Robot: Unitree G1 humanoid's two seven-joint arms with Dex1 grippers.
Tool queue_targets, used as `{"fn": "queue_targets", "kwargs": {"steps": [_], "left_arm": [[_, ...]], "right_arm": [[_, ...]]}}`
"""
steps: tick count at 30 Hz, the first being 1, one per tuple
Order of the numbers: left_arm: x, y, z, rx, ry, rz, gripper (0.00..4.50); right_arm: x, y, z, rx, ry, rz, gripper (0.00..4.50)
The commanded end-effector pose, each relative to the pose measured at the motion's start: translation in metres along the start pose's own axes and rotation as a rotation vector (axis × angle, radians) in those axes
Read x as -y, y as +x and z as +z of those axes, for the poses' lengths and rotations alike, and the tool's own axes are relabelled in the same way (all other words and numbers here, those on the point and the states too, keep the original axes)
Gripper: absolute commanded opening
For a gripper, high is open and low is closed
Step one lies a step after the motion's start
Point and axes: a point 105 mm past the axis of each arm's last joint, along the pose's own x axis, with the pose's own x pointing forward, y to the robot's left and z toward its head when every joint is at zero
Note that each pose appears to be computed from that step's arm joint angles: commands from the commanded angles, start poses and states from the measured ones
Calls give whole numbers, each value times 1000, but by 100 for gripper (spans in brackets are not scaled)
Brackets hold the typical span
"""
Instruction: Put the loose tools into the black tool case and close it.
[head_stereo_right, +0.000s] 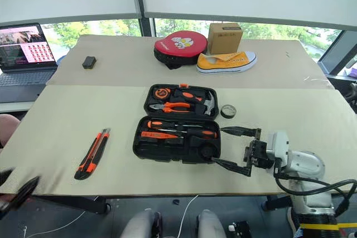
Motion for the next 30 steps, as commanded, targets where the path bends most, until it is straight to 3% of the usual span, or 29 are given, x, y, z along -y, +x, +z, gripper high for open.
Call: {"fn": "queue_targets", "kwargs": {"steps": [1,3,10,18,21,26,28,30], "left_arm": [[-1,-13,5,11,26,28,446],[7,-8,12,33,20,1,446],[79,66,44,34,-68,-190,446],[117,117,40,-79,-65,-119,446],[134,124,23,-169,-61,-156,446],[136,125,16,-212,-49,-136,297],[135,125,22,-181,-35,-145,212],[135,126,35,-111,-10,-173,171]], "right_arm": [[-3,4,11,39,32,13,450],[-4,5,13,46,22,22,450],[-2,11,14,67,-15,35,450],[2,17,12,84,-24,54,450],[2,16,11,87,-13,61,450],[1,16,12,89,-11,62,450],[1,15,12,88,-11,62,450],[0,15,11,85,-10,62,450]]}}
